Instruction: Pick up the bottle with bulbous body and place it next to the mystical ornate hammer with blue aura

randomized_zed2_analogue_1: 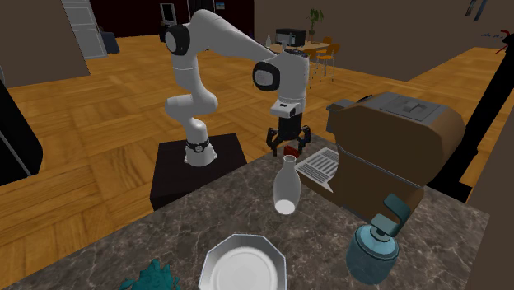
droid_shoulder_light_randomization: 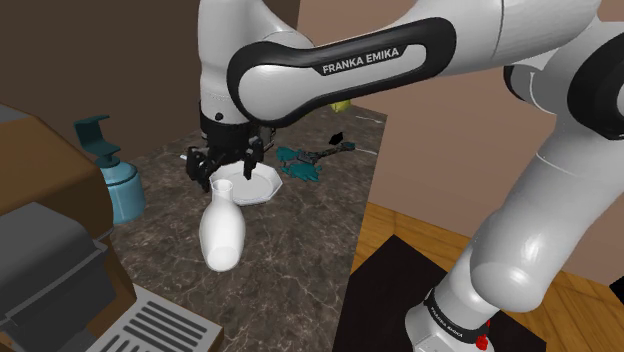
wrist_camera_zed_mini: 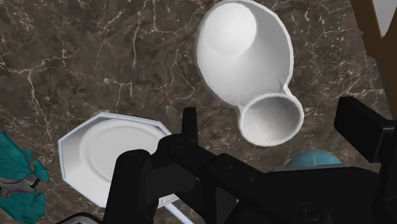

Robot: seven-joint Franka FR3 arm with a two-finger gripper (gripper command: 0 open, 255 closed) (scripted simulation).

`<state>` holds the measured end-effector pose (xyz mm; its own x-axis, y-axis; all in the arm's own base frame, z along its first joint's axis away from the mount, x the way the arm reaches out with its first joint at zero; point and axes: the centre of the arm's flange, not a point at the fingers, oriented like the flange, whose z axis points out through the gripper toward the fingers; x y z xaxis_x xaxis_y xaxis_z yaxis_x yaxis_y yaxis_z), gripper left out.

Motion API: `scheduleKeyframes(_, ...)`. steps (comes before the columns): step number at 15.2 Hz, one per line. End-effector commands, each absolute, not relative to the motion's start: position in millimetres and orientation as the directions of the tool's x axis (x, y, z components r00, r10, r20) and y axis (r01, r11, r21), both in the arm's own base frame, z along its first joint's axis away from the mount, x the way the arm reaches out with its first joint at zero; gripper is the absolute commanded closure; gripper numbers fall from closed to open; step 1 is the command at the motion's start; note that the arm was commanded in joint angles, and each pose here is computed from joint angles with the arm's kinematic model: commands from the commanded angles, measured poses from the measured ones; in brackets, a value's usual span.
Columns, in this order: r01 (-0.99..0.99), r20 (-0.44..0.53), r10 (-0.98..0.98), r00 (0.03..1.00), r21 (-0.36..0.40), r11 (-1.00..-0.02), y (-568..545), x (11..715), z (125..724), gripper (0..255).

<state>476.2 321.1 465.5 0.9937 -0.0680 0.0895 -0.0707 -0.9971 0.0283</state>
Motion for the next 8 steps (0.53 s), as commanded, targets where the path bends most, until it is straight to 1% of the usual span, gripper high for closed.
scheduleKeyframes(1, -0.072, 0.090, -0.069, 0.994, 0.028, -0.997, 327, 478, 456, 0)
scheduleKeyframes(8, -0.072, 0.090, -0.069, 0.994, 0.028, -0.997, 326, 480, 426, 0)
